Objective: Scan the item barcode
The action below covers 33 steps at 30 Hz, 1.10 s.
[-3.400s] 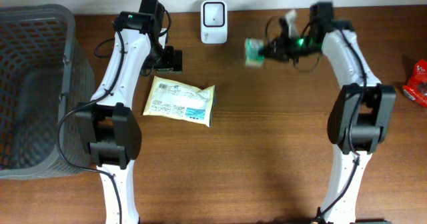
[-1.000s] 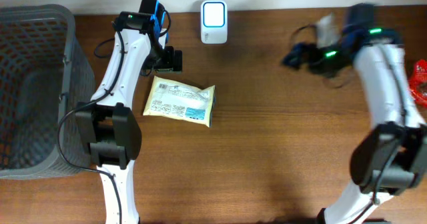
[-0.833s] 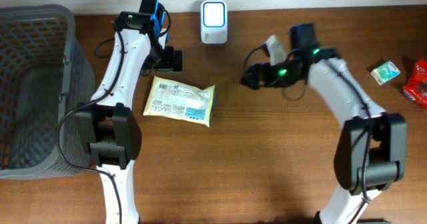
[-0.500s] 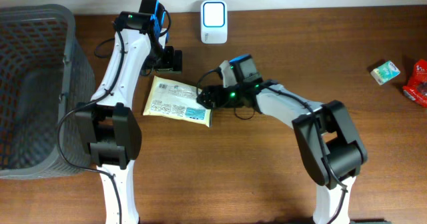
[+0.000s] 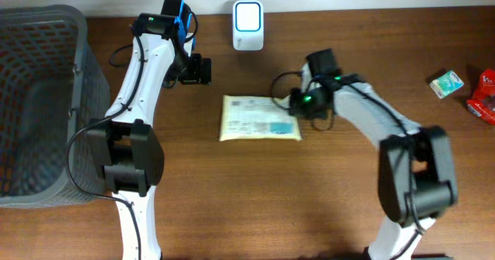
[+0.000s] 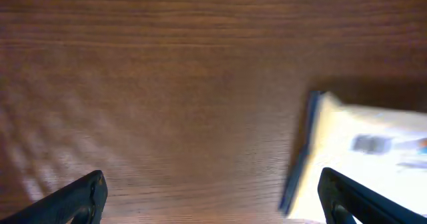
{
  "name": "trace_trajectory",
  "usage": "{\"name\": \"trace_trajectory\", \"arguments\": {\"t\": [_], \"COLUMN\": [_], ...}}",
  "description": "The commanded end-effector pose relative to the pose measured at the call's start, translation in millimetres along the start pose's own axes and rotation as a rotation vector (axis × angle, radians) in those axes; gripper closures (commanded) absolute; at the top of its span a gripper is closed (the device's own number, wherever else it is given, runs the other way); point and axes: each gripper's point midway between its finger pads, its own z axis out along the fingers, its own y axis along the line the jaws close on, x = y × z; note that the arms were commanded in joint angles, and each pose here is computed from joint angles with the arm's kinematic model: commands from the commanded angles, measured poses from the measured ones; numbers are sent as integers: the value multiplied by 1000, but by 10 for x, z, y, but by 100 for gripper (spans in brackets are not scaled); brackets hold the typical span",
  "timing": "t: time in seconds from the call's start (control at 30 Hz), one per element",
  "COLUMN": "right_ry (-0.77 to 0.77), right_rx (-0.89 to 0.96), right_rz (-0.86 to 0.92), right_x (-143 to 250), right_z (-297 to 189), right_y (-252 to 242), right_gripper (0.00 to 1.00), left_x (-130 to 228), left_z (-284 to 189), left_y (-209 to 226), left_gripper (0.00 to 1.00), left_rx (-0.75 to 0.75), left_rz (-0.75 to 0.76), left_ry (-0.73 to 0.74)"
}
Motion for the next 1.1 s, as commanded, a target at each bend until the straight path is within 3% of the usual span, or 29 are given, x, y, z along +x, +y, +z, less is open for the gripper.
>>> {"name": "trace_trajectory", "arguments": {"t": [0.0, 0.17, 0.37, 0.47, 0.6, 0.7, 0.8, 0.93, 0.97, 1.03, 1.07], "right_ry": [-90, -207, -458, -471, -403, -242, -118, -147, -145, -152, -155], "right_rx": [92, 193, 665, 818, 702, 551, 260, 29, -4, -33, -40], "right_rz": [-89, -51, -8, -2, -19, -50, -106, -170, -180, -196, -192], "right_x": [-155, -307, -540, -513, -549, -483, -352, -307, -269, -271, -302], "right_z": [-331, -859, -2137, -2299, -1922, -1219, -544, -370, -356, -408, -485], "right_y": [-31, -87, -594, -790, -675, -522, 59, 838, 966, 1120, 1167], "right_gripper": [96, 96, 96, 96, 96, 96, 96, 95, 85, 40, 36], "left_x": [7, 7, 7, 7, 7, 7, 7, 7, 7, 7, 7], "left_z": [29, 29, 29, 29, 29, 29, 29, 29, 29, 29, 29], "left_y": [20, 20, 20, 20, 20, 20, 20, 20, 20, 20, 20], "left_gripper": [1, 1, 1, 1, 1, 1, 1, 1, 1, 1, 1], "left_rx": [-8, -8, -8, -8, -8, -8, -8, -8, -8, -8, -8], "left_rz": [-10, -10, -10, -10, -10, -10, -10, -10, -10, -10, -10], "left_ry": [5, 5, 5, 5, 5, 5, 5, 5, 5, 5, 5]}}
